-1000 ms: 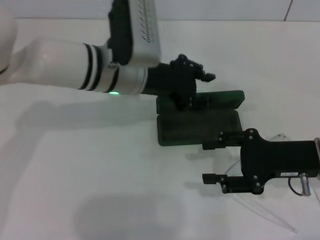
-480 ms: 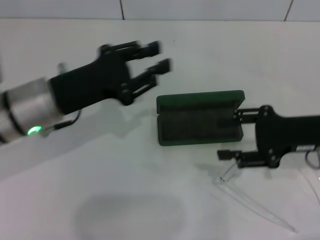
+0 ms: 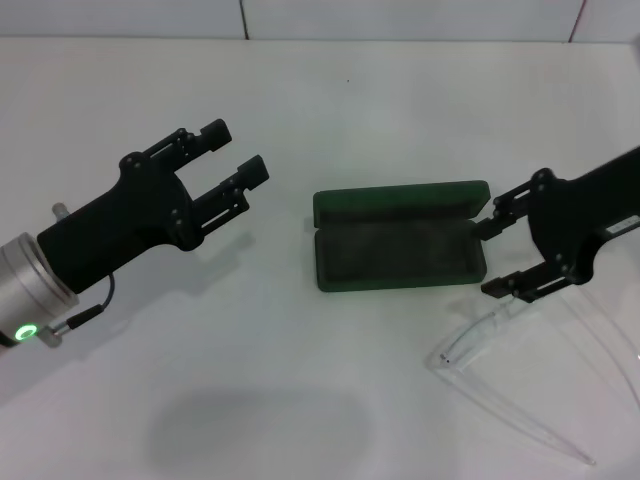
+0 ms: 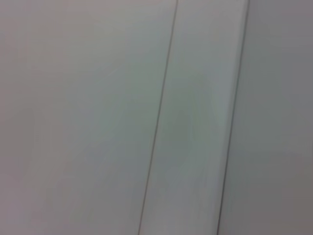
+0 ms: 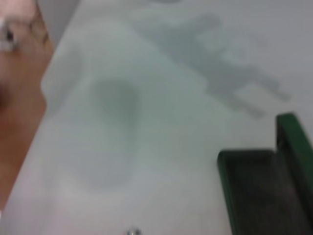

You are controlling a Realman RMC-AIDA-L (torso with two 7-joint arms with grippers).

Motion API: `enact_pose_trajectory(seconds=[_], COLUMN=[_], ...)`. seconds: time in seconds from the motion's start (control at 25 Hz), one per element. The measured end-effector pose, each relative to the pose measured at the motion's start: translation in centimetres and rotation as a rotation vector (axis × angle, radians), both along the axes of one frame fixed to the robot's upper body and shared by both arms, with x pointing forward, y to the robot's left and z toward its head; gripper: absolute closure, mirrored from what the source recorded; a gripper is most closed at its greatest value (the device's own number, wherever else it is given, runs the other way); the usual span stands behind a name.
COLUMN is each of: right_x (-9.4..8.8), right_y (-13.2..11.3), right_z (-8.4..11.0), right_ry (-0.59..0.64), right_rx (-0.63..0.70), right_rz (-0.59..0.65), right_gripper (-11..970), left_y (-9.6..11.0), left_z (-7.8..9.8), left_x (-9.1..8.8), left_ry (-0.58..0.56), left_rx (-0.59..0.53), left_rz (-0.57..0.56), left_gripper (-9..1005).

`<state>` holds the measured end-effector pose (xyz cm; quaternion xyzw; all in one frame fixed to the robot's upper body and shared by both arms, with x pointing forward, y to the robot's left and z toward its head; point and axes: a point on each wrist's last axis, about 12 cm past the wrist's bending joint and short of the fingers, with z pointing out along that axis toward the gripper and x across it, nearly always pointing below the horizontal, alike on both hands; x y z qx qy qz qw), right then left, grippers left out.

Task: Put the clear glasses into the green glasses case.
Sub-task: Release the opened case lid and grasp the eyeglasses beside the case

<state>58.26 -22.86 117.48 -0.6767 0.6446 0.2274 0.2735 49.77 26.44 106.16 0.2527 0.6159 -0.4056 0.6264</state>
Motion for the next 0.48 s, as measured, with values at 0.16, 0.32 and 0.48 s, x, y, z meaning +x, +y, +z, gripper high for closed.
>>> enact_pose_trajectory(seconds=[0.16, 0.32, 0.48], right_x=[0.2, 0.0, -0.2], right_y=[2.2, 3.8, 4.9], right_z=[0.3, 0.1, -0.4], right_ry=[-0.006, 0.005, 0.006], right_rx=[-0.14, -0.224, -0.301], right_rz=[0.06, 0.119, 0.164], right_gripper=[309, 311, 322], left_y=[0.0, -0.1, -0.2], left_z=[-0.2, -0.3, -0.2], left_x=[-0.1, 0.0, 0.1], left_ry=[0.01, 0.011, 0.01], left_rx=[-0.008, -0.011, -0.016], left_rz=[0.011, 0.011, 0.013], left_gripper=[401, 354, 330])
